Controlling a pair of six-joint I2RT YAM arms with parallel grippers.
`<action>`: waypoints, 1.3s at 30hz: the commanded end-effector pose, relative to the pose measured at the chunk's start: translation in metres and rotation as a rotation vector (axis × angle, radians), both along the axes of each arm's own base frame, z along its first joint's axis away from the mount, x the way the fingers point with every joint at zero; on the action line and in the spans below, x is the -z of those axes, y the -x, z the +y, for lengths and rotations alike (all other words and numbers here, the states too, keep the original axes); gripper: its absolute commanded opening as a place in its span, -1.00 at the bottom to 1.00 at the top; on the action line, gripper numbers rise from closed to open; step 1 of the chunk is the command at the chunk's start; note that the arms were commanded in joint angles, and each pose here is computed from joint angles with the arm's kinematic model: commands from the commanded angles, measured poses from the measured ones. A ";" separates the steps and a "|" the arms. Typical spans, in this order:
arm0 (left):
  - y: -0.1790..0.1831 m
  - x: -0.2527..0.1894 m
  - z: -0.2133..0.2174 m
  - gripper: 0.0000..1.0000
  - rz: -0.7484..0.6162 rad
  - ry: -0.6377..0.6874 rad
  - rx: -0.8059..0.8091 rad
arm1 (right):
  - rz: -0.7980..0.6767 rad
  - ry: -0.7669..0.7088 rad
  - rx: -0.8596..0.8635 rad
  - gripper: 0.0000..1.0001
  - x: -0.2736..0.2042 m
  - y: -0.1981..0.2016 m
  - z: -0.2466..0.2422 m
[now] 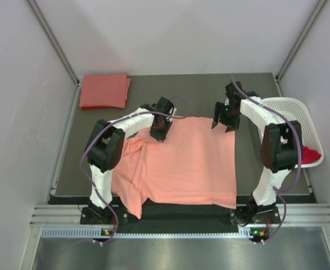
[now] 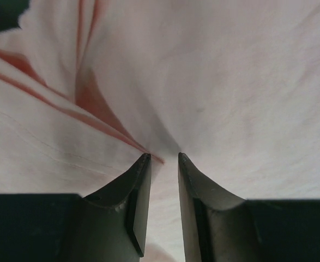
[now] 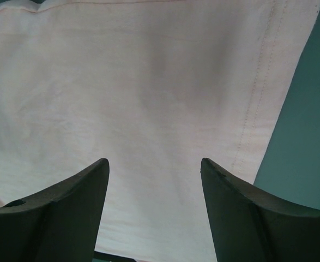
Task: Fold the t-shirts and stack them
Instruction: Flatten the tshirt out
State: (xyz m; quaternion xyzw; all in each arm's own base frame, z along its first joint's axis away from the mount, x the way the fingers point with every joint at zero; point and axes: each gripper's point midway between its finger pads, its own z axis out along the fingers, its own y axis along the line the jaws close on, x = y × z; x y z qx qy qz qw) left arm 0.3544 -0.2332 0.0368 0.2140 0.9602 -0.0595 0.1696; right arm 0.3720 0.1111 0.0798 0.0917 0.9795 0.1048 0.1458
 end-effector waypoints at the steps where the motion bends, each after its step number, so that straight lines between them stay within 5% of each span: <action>1: -0.001 -0.002 0.008 -0.36 0.001 -0.058 -0.027 | -0.089 -0.019 0.003 0.37 -0.025 -0.007 -0.004; 20: 0.006 0.012 0.023 -0.39 0.006 -0.126 -0.032 | -0.090 -0.029 0.017 0.37 -0.025 -0.005 -0.007; 28: -0.009 -0.011 0.023 -0.98 -0.072 -0.124 -0.050 | -0.092 -0.026 0.032 0.38 -0.024 -0.012 -0.008; 39: -0.040 -0.101 0.030 -1.00 -0.314 -0.099 -0.133 | -0.164 0.034 0.486 0.34 -0.019 -0.071 -0.060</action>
